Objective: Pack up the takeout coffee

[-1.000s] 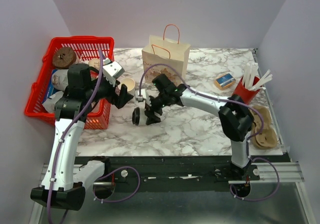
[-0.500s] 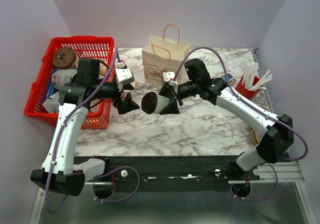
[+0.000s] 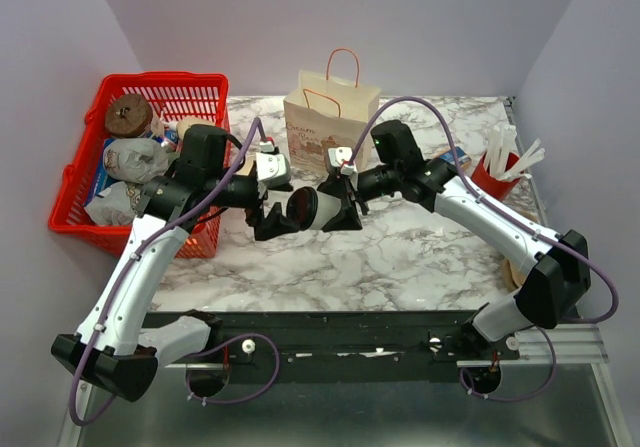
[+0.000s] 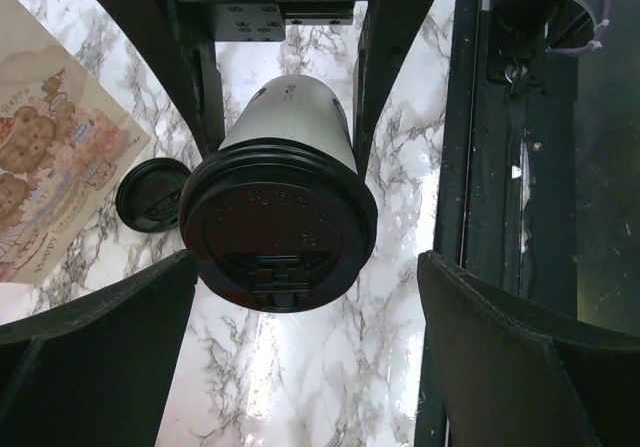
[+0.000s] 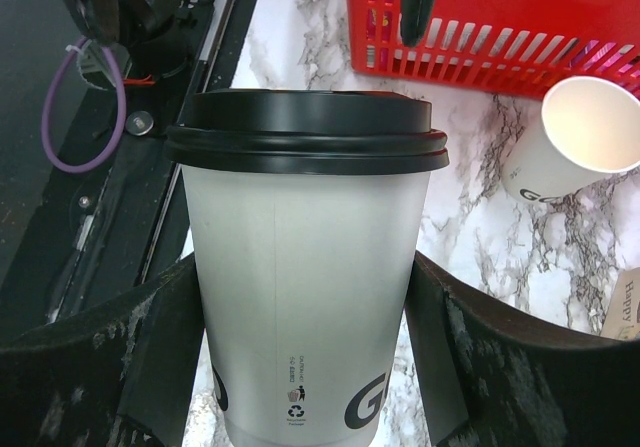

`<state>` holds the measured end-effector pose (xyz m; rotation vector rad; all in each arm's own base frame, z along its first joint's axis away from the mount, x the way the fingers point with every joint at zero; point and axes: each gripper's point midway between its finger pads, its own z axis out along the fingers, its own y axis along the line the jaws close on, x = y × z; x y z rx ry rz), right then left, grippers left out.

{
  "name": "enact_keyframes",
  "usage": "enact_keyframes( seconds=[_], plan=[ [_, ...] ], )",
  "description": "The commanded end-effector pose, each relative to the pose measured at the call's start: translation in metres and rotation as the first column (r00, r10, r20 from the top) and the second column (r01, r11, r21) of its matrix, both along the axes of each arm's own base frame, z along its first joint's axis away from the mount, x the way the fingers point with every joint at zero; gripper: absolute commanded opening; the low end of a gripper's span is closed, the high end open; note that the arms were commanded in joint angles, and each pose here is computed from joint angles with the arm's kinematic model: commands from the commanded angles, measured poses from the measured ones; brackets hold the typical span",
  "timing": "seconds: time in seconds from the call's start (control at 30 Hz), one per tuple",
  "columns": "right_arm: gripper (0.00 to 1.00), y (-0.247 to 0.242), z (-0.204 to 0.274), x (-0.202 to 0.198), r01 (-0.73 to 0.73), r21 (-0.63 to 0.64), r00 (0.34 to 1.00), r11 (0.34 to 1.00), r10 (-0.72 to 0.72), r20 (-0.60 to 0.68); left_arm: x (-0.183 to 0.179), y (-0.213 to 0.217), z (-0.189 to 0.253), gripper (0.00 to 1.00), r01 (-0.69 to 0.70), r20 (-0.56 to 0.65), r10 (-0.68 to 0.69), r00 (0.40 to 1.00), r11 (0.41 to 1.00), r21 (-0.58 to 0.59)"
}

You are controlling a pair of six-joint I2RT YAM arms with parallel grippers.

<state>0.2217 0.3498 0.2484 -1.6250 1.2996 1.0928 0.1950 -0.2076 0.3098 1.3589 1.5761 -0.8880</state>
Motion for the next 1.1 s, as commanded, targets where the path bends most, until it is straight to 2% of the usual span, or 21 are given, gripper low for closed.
enact_keyframes(
  seconds=[0.0, 0.73, 1.07],
  plan=[
    [0.78, 0.000, 0.014, -0.001, -0.010, 0.035, 0.999, 0.999, 0.009, 0.040, 0.008, -0.005, -0.001, 0.99, -0.008, 0.025, 0.008, 1.000, 1.000, -0.010],
    [0.78, 0.003, 0.018, 0.000, -0.019, 0.045, 0.999, 0.999, 0.017, 0.049, 0.015, -0.012, -0.020, 0.98, -0.016, 0.026, 0.015, 1.000, 0.999, 0.028],
    [0.78, 0.003, 0.019, -0.001, -0.022, 0.049, 0.999, 0.999, 0.019, 0.047, 0.022, -0.005, -0.024, 0.99, -0.064, 0.074, 0.060, 0.995, 0.996, 0.056]
  ],
)
